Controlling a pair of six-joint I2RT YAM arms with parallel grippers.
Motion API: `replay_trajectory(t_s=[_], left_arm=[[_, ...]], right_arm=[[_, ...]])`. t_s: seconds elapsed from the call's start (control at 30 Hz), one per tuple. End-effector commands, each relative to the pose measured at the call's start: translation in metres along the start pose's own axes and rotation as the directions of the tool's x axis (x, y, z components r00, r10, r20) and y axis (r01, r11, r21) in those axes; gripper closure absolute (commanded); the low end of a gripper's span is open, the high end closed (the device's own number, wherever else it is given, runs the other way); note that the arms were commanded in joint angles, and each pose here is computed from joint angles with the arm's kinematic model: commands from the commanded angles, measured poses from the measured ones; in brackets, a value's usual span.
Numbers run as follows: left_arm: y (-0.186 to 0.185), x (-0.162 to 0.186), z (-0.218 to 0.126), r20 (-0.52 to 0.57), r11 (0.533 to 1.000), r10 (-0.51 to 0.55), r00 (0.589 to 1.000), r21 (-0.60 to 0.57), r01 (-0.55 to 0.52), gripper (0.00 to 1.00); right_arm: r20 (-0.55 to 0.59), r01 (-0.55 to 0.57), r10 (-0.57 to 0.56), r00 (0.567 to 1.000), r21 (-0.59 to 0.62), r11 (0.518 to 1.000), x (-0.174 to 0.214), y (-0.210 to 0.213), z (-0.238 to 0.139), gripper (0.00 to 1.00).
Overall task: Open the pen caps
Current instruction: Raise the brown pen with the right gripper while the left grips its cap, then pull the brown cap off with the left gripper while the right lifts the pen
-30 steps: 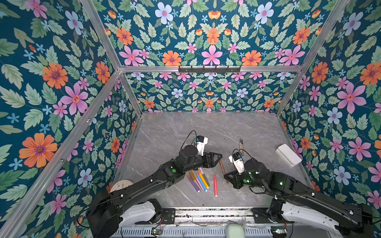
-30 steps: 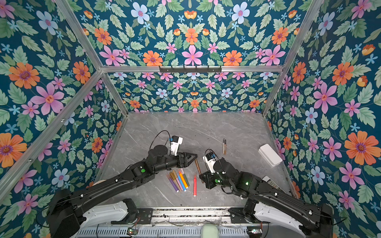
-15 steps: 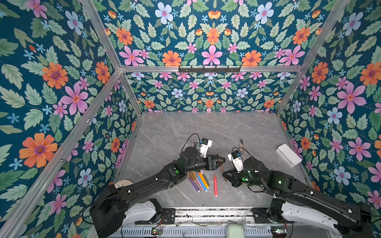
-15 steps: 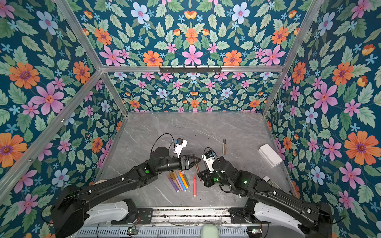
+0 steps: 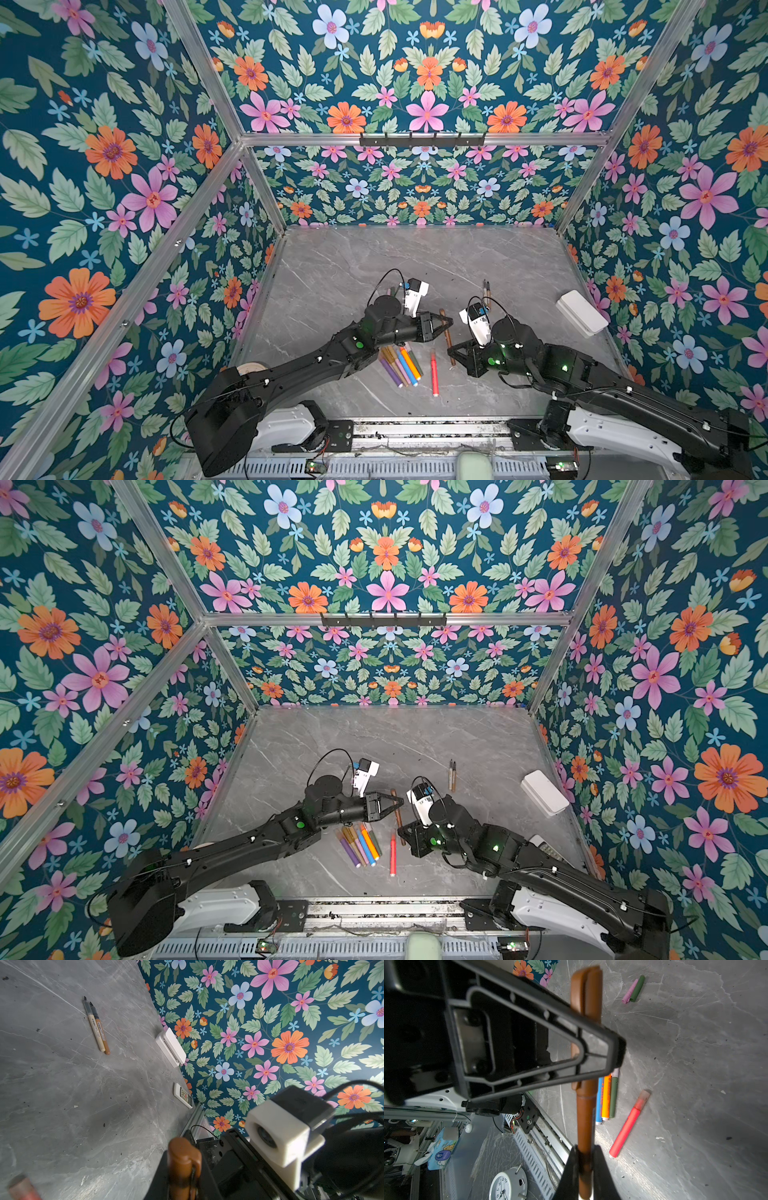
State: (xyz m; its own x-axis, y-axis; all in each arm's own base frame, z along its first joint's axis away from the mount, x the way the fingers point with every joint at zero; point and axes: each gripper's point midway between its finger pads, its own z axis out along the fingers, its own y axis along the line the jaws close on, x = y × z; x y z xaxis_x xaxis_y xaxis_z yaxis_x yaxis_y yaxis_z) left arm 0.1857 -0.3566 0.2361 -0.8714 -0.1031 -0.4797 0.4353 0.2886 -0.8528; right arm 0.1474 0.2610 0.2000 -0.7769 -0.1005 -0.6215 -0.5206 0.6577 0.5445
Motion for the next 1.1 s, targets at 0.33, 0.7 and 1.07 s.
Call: replay_trajectory(t_s=[0.33,0.7,1.07], left_arm=[[-0.024,-0.009,-0.002,0.025,0.995,0.003,1.000,0.096,-0.005,0.89],[0.003,-0.172,-0.044,0.337,0.997,0.057,0.940,0.023,-0.069,0.91],[0.163,-0.128,-0.082,0.174,0.799,0.115,0.978,-0.601,0.014,0.87]], right_arm=[[0.023,-0.013,0.013,1.000,0.004,1.000,-0.006,0.000,0.006,1.00],[-0.015,-0.081,0.081,0.997,0.030,0.996,0.024,-0.013,0.023,1.00],[0.078,-0.137,0.122,0.990,0.233,0.963,0.025,-0.056,-0.004,1.00]])
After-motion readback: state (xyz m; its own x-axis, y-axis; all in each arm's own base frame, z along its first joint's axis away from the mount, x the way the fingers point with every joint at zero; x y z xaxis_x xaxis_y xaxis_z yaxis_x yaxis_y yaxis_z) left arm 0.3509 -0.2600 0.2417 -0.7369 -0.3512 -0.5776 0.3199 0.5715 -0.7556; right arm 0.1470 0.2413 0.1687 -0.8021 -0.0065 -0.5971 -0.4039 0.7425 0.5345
